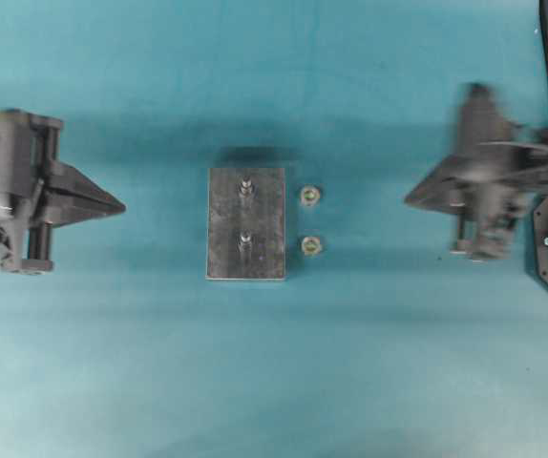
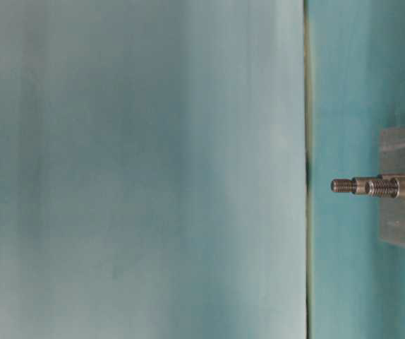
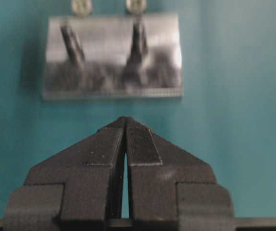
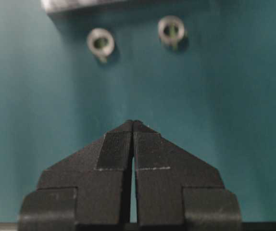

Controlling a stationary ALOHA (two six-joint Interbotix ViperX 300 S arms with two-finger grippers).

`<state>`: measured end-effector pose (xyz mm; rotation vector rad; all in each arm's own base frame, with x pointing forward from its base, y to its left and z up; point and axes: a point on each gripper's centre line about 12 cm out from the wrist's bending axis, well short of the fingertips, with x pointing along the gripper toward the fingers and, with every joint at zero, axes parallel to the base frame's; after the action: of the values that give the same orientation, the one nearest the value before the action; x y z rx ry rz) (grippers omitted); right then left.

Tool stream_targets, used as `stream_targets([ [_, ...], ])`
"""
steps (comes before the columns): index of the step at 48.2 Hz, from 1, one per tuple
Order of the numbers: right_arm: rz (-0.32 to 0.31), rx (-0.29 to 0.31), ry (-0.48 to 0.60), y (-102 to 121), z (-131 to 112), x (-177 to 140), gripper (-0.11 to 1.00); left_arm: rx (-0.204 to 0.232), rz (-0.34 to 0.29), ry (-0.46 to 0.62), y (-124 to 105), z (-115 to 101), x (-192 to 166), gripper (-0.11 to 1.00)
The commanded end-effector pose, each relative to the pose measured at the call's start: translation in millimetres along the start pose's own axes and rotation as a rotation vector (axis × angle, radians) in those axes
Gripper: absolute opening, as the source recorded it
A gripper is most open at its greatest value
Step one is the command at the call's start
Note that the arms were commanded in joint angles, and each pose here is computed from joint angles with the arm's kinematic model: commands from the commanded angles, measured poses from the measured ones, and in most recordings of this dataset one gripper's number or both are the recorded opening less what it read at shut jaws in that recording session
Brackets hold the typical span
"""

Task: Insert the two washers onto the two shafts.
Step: 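Move the right gripper over the upper steel washer beside the plate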

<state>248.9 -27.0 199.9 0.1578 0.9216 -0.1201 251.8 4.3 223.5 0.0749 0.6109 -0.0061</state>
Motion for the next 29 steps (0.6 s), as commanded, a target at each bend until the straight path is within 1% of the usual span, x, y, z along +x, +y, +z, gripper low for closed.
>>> stream_targets([
  [1,-0.022,0.015,-0.006,-7,20,6,0.01,0.005,0.003,-0.001,1,10,0,0.00],
  [6,-0.053,0.027,0.000,-19,33,15,0.01,0.005,0.003,-0.001,1,10,-1,0.00],
  [11,-0.076,0.010,0.010,-26,44,24,0.01,0.004,0.002,0.003,1,9,-1,0.00],
  [13,-0.076,0.000,0.017,-26,47,28,0.04,0.003,0.003,0.006,2,8,-1,0.00],
  [15,-0.077,-0.014,0.024,-27,51,33,0.09,0.002,0.005,0.007,2,8,-1,0.00],
  [18,-0.077,-0.030,0.038,-27,54,40,0.21,-0.001,0.008,0.010,3,8,-1,0.00],
  [24,-0.074,-0.046,0.065,-27,62,59,0.58,-0.002,0.010,0.007,4,8,-1,0.00],
  [27,-0.071,-0.053,0.077,-27,65,68,0.76,-0.011,0.010,0.007,4,8,-2,0.00],
  [29,-0.070,-0.059,0.087,-27,65,74,0.86,-0.011,0.010,0.005,4,7,-3,0.00],
])
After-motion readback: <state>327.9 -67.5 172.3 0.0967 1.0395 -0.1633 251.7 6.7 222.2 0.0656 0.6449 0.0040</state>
